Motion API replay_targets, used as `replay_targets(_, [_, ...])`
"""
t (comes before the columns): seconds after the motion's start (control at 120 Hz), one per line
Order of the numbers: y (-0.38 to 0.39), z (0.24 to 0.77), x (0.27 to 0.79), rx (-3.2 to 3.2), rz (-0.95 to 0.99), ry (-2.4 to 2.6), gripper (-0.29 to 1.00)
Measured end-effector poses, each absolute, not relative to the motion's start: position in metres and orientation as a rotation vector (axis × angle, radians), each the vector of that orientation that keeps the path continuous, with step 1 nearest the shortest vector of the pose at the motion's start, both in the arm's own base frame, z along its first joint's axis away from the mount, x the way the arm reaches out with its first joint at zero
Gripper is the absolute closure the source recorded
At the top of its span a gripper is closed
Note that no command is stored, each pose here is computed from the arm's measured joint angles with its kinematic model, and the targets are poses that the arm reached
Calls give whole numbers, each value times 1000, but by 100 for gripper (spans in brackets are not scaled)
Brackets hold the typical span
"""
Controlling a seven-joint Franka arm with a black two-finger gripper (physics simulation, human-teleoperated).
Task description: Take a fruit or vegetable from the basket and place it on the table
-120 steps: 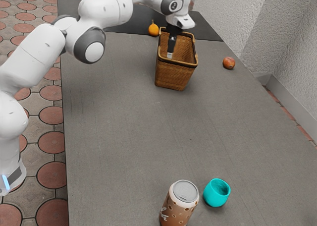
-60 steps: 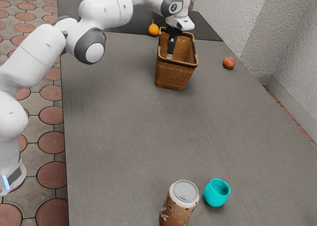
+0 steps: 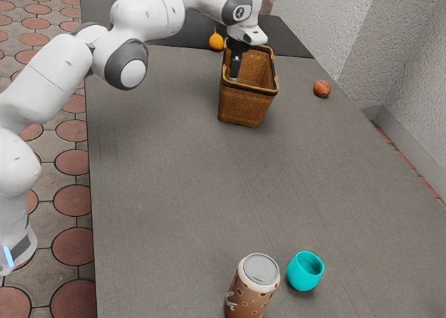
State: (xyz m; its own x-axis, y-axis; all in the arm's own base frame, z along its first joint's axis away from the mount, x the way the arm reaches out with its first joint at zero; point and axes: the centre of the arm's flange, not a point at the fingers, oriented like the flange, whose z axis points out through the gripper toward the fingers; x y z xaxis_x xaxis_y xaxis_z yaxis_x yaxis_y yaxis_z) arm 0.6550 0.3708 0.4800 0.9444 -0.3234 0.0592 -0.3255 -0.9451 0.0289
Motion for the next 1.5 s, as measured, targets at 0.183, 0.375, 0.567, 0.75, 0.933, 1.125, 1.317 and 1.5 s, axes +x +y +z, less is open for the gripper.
replay_targets(0.183, [370,481,658,3071,104,-501,0])
replay_targets(0.375, [369,476,661,3074,103,-492,0])
replay_targets(0.567, [364,472,664,3070,97,-493,0])
replay_targets(0.75, [366,456,667,3059,78,-483,0])
replay_targets(0.933, [367,445,669,3051,66,-475,0])
replay_targets(1.125, [368,443,669,3052,69,-469,0])
replay_targets(1.317, [366,442,671,3052,71,-471,0])
replay_targets(1.5, [352,440,679,3044,71,-500,0])
